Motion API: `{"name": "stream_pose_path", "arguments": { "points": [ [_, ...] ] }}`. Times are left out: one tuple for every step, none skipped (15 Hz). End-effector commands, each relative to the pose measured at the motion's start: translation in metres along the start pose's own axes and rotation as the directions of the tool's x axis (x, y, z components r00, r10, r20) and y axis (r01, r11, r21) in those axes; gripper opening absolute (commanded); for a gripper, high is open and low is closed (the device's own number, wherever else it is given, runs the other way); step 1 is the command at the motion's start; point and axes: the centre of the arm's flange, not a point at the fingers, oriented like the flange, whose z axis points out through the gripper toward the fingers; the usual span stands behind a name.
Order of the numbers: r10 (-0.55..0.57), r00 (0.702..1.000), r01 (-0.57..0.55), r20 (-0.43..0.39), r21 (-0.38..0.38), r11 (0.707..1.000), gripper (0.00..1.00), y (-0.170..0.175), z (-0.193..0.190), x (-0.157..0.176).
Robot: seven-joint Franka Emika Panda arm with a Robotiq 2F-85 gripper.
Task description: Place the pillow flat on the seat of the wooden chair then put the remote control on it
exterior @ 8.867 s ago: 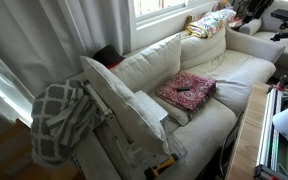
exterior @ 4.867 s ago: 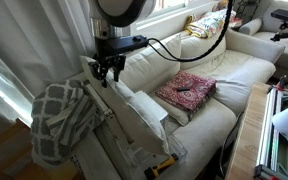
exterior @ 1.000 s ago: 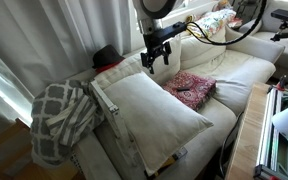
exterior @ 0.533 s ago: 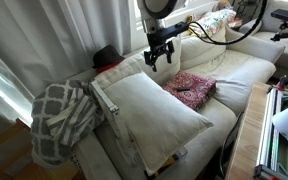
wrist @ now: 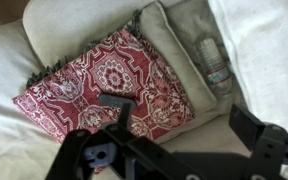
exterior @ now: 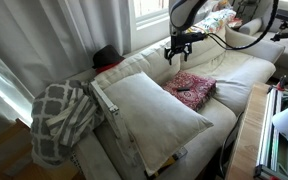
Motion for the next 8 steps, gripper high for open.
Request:
{"name": "stream_pose_path", "arguments": {
  "points": [
    [0.198, 0.979, -0.197, -0.054, 0.023, 0.98, 1.0, 0.037, 0.053, 0.005],
    [0.25, 0.966, -0.248, -0.068, 0.027, 0.968, 1.0, 0.045, 0.064, 0.007],
    [0.28, 0.951, -0.282, -0.13, 0.0, 0.959, 1.0, 0.056, 0.076, 0.01],
    [0.329, 0.932, -0.331, -0.15, 0.007, 0.943, 1.0, 0.063, 0.085, 0.012],
    [0.372, 0.916, -0.373, -0.146, 0.023, 0.927, 1.0, 0.064, 0.09, 0.015],
    [0.299, 0.946, -0.299, -0.122, 0.023, 0.954, 1.0, 0.064, 0.072, 0.016],
    [0.328, 0.936, -0.328, -0.13, 0.022, 0.944, 1.0, 0.069, 0.081, 0.018],
    [0.342, 0.93, -0.343, -0.132, 0.02, 0.939, 1.0, 0.071, 0.086, 0.018]
  ]
}}
